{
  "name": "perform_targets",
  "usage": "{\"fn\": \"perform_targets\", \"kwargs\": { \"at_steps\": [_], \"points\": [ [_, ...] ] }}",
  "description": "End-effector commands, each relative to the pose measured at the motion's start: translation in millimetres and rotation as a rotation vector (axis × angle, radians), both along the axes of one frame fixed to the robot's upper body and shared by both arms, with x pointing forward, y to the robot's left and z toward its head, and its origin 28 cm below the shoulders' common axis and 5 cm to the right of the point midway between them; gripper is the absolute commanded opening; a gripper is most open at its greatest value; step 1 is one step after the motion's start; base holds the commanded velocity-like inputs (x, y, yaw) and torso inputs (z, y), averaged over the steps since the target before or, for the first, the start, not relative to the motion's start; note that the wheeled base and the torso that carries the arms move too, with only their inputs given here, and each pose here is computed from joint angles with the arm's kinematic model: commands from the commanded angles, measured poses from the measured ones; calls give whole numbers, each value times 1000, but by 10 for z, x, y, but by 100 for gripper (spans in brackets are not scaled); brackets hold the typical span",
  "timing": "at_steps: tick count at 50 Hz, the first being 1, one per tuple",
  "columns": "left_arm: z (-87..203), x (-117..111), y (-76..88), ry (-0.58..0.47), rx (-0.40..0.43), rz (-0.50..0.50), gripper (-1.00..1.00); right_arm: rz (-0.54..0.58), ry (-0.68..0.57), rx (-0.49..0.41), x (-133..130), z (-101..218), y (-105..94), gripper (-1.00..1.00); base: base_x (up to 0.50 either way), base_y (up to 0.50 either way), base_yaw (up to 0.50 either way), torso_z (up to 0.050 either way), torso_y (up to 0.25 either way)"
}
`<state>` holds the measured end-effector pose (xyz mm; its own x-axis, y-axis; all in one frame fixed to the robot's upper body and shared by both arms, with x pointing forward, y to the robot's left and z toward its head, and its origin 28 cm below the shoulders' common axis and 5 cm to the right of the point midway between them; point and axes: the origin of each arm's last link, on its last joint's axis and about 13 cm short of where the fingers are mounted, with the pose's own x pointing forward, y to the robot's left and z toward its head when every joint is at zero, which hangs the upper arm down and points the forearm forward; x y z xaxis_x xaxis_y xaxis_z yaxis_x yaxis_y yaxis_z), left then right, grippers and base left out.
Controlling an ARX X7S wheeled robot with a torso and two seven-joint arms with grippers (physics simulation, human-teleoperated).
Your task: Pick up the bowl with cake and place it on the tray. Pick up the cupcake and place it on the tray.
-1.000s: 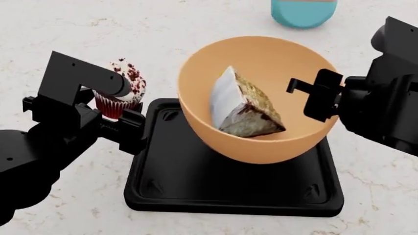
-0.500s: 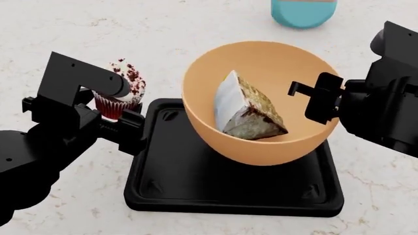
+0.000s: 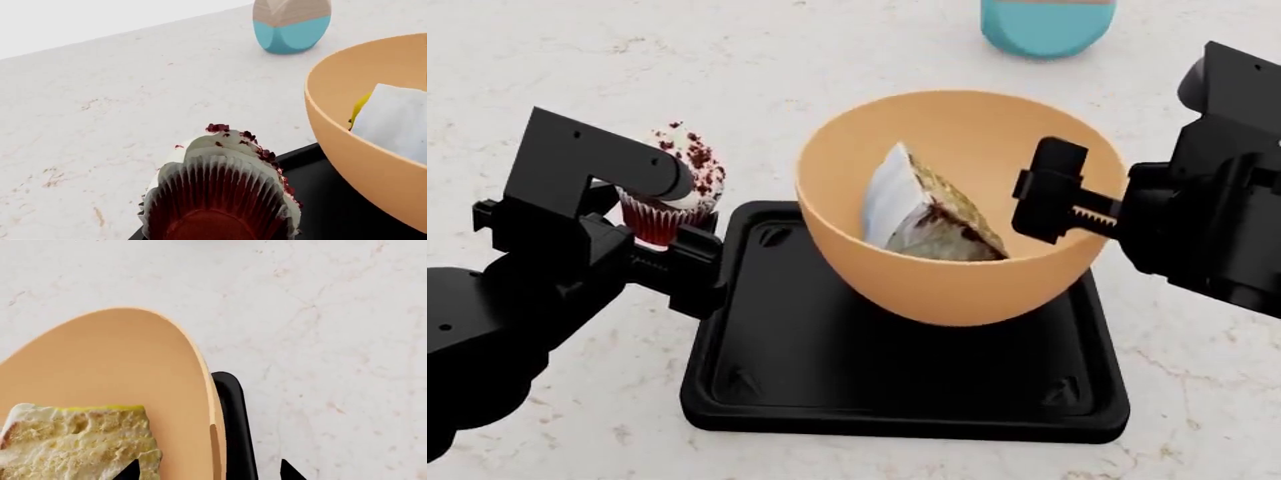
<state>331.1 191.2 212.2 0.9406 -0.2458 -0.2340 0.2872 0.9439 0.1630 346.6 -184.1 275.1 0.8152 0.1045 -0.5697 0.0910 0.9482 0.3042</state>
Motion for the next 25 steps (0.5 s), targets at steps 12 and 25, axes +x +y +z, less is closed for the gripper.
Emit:
{"fn": "perform_targets", "kwargs": {
  "at_steps": [12,25],
  "points": [
    [5,-9,-9,-8,-13,10,-100,-35,-61,-54,-296,338,-3,100,0,0,0,0,0],
    [-30,-164,-37,-31,-25,-17,-100,-98,-171,-127,-552,640,-26,100,0,0,0,0,1]
  ]
}}
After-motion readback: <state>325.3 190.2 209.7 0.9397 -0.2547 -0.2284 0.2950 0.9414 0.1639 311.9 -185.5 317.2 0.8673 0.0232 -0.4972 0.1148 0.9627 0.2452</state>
